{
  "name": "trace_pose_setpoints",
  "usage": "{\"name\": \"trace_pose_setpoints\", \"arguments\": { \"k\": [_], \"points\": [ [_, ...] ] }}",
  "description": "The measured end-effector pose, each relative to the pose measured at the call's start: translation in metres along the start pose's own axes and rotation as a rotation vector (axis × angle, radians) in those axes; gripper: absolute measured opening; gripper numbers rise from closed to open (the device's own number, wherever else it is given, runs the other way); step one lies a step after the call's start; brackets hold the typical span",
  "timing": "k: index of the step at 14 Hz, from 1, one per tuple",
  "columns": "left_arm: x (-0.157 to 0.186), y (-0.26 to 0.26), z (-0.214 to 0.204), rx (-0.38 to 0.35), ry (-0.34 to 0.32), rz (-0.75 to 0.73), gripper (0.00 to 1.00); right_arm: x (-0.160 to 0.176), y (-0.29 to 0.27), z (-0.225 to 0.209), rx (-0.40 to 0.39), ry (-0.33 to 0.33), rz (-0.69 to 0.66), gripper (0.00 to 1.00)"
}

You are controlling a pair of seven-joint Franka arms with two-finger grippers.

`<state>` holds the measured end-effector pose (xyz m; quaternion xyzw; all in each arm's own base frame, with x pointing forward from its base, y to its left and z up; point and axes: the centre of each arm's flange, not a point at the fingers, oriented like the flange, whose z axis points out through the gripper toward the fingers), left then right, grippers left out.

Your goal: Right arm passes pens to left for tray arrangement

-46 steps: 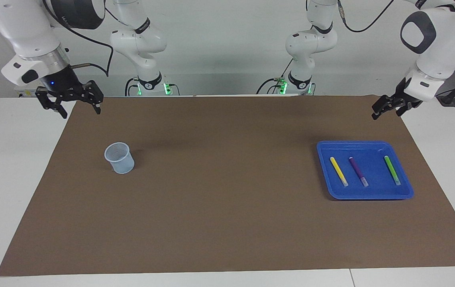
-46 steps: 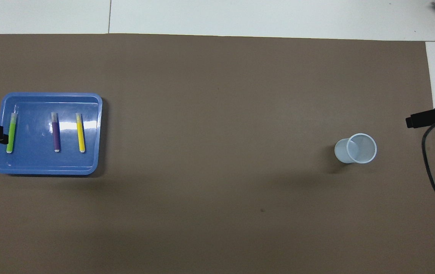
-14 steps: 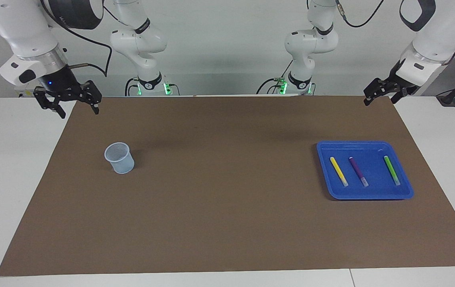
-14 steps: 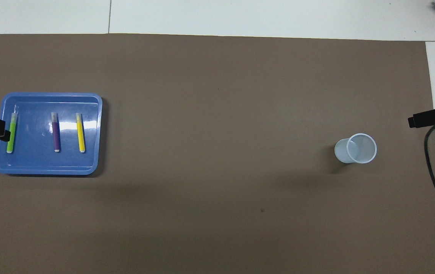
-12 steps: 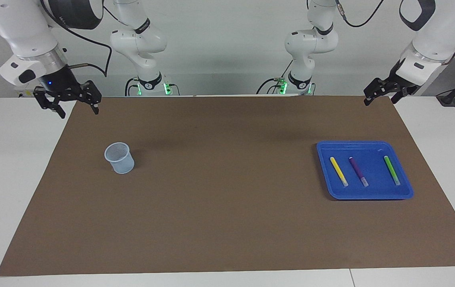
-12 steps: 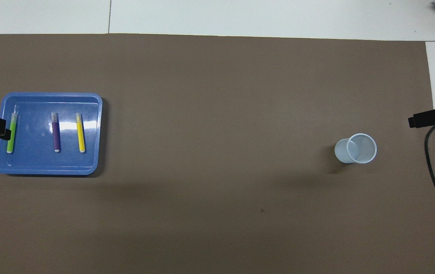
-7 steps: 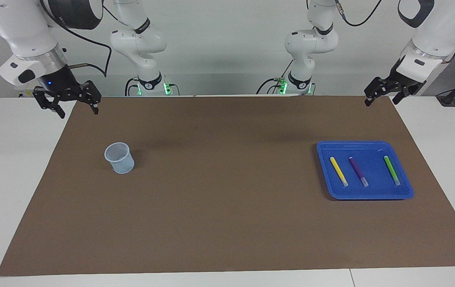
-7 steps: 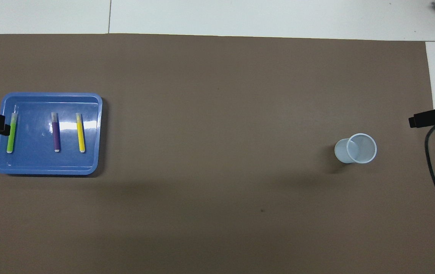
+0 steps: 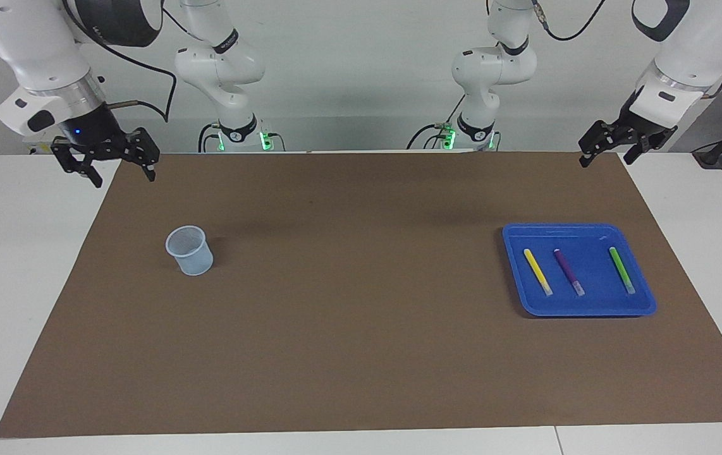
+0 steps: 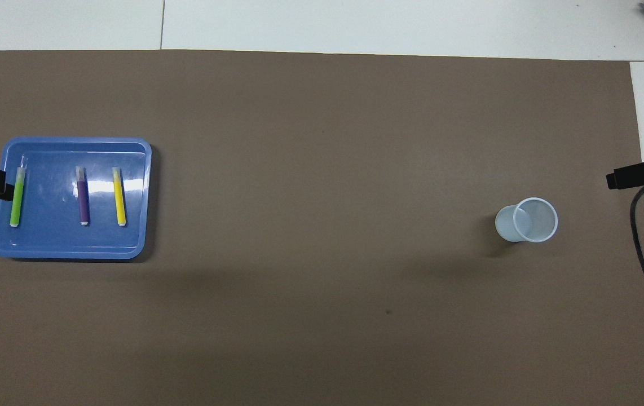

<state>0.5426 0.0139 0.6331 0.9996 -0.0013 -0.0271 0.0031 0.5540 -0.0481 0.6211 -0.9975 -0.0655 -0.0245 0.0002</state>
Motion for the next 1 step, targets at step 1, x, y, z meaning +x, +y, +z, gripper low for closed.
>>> {"name": "trace_pose_setpoints", "arguments": {
  "k": [1],
  "points": [
    [0.0000, 0.0002, 0.0000, 0.000, 0.000, 0.000, 1.00, 0.0000, 0.0000, 0.0000, 0.000, 0.000, 0.000, 1.00]
  ]
}}
